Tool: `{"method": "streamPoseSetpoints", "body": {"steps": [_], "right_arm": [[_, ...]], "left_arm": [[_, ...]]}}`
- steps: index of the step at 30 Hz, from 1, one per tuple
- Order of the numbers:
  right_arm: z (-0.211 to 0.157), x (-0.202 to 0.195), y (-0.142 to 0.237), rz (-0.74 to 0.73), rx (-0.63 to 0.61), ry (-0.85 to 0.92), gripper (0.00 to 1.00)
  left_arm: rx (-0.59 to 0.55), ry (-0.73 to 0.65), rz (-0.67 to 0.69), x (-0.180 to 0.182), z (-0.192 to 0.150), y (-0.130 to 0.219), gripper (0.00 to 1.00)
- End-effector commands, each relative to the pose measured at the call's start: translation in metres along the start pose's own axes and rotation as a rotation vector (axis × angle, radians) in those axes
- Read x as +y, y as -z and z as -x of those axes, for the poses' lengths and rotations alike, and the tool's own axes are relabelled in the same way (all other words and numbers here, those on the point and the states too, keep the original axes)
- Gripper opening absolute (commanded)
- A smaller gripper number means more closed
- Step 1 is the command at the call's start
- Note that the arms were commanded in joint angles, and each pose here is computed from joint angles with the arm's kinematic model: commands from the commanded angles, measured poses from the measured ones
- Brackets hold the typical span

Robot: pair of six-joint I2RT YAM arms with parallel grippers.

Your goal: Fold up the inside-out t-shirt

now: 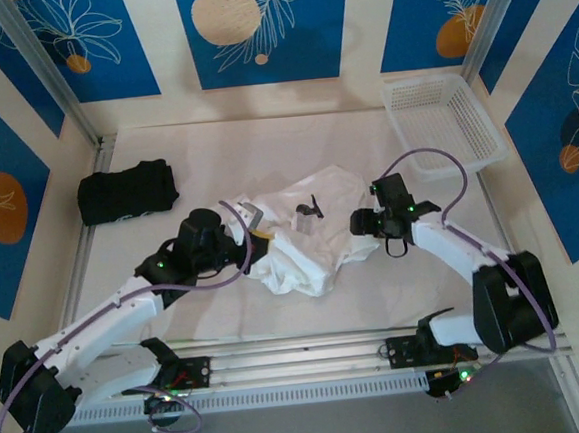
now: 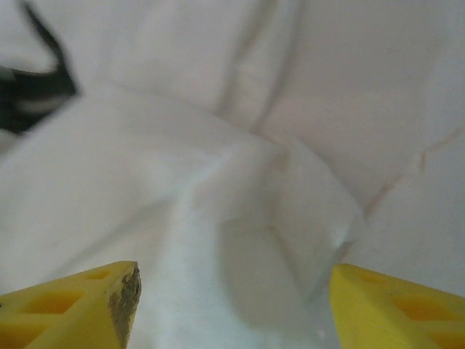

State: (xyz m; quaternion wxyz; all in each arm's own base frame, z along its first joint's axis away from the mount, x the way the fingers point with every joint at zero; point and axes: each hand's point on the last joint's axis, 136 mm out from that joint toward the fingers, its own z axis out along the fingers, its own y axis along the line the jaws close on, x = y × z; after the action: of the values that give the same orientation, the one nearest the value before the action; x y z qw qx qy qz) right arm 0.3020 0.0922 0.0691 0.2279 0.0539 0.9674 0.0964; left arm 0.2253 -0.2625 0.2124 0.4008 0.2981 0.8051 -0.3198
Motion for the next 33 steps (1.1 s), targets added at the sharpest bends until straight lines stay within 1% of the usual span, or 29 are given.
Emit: {"method": "streamPoseSetpoints", "body": {"steps": [1, 2, 3, 5, 7, 10, 12, 14, 19, 22, 24, 26, 28, 29, 31, 33], "right_arm": [[0.0, 0.002, -0.014, 0.027, 0.041, -0.06, 0.43], [0.007, 0.008, -0.016, 0.066, 0.028, -0.051, 0.26], [0.015, 0.013, -0.012, 0.093, 0.001, -0.034, 0.13], [0.035, 0.018, 0.008, 0.119, -0.077, -0.016, 0.0], [0.057, 0.016, 0.042, 0.142, -0.185, -0.013, 0.0], [0.089, 0.008, 0.109, 0.191, -0.382, -0.043, 0.0], [0.108, 0.001, 0.158, 0.218, -0.517, -0.069, 0.0], [0.122, -0.002, 0.199, 0.231, -0.619, -0.081, 0.0], [0.148, 0.002, 0.275, 0.24, -0.772, -0.054, 0.0], [0.159, 0.012, 0.311, 0.264, -0.841, -0.009, 0.0], [0.161, 0.026, 0.326, 0.317, -0.846, 0.026, 0.0], [0.157, 0.041, 0.331, 0.372, -0.821, 0.054, 0.0], [0.146, 0.055, 0.318, 0.412, -0.768, 0.063, 0.0], [0.136, 0.063, 0.302, 0.434, -0.719, 0.061, 0.0], [0.105, 0.078, 0.256, 0.46, -0.587, 0.047, 0.0], [0.053, 0.094, 0.19, 0.459, -0.398, 0.041, 0.0]], "left_arm": [[-0.042, 0.0, 0.068, 0.01, 0.016, 0.011, 0.0], [-0.049, 0.003, 0.085, 0.013, 0.018, 0.013, 0.0], [-0.057, 0.013, 0.112, 0.019, 0.021, 0.016, 0.0], [-0.075, 0.046, 0.161, 0.029, 0.032, 0.025, 0.0], [-0.109, 0.076, 0.196, 0.038, 0.052, 0.042, 0.0], [-0.191, 0.087, 0.235, 0.045, 0.096, 0.078, 0.0], [-0.26, 0.078, 0.284, 0.051, 0.131, 0.11, 0.0], [-0.327, 0.068, 0.346, 0.059, 0.162, 0.142, 0.0], [-0.48, 0.068, 0.466, 0.077, 0.228, 0.207, 0.0], [-0.527, 0.071, 0.522, 0.088, 0.255, 0.231, 0.0], [-0.547, 0.073, 0.546, 0.094, 0.269, 0.242, 0.0], [-0.561, 0.072, 0.573, 0.099, 0.277, 0.25, 0.0], [-0.549, 0.079, 0.607, 0.108, 0.276, 0.253, 0.0], [-0.53, 0.093, 0.636, 0.116, 0.269, 0.252, 0.0], [-0.479, 0.129, 0.687, 0.136, 0.249, 0.246, 0.0], [-0.416, 0.186, 0.742, 0.161, 0.216, 0.237, 0.0]]}}
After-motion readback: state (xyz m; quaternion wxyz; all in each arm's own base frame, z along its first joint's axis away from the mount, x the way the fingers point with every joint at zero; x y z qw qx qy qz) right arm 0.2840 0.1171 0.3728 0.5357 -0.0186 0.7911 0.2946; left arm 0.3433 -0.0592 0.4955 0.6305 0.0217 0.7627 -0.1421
